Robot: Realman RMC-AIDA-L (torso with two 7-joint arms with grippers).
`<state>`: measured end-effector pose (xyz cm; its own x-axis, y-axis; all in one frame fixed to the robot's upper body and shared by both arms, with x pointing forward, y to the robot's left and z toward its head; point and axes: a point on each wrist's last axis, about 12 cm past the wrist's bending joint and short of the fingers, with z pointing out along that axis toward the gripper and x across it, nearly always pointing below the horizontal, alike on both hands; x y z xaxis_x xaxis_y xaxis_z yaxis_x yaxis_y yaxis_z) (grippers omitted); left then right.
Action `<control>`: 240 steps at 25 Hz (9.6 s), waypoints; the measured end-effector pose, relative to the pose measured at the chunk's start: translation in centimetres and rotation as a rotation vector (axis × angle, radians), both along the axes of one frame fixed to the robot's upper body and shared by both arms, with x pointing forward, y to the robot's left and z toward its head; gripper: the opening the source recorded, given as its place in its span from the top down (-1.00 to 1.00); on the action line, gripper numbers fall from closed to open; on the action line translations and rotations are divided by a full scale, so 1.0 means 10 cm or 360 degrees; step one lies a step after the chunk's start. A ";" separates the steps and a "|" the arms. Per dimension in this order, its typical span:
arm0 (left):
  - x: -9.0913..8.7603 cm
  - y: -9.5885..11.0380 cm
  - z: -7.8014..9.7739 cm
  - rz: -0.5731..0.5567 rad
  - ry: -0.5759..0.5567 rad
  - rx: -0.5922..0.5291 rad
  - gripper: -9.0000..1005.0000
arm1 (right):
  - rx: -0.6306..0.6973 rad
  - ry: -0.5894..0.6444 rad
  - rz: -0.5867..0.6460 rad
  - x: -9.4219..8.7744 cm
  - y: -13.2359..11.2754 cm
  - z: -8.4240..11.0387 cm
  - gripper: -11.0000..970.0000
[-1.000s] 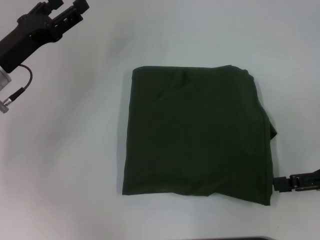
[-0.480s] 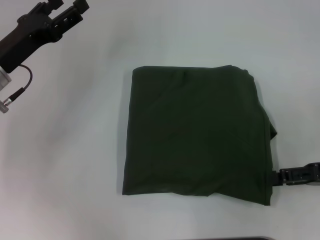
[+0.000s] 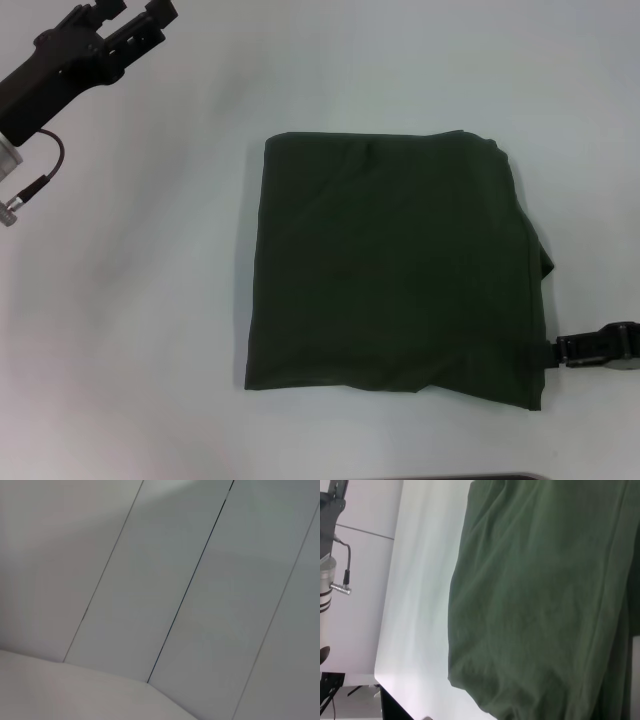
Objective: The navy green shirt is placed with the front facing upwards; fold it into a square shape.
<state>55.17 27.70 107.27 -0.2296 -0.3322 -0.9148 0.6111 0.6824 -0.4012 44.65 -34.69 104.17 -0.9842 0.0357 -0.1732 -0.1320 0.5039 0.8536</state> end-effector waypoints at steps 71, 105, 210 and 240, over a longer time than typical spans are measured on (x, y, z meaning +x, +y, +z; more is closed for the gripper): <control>0.07 -0.02 0.02 0.0013 0.0002 0.0020 -0.80 | -0.0004 0.0044 -0.0001 -0.02 -0.08 0.02 -0.17; 0.07 -0.02 0.02 0.0015 -0.0003 0.0028 -0.80 | 0.0091 -0.0037 0.0036 0.11 0.05 0.09 0.89; 0.14 -0.04 0.05 0.0025 -0.0002 0.0043 -0.80 | 0.0079 -0.0065 0.0106 0.10 -0.01 0.11 -0.26; -0.41 0.23 -0.03 -0.0170 0.0034 -0.0118 -0.80 | 0.0173 -0.1599 -0.0368 0.42 0.33 0.21 -0.62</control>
<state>51.11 30.04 106.97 -0.2863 -0.3714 -0.8832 0.6697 0.5816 -0.4617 48.81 -31.40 106.25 -0.3548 0.2698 -0.8952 -0.7184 0.5340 0.4457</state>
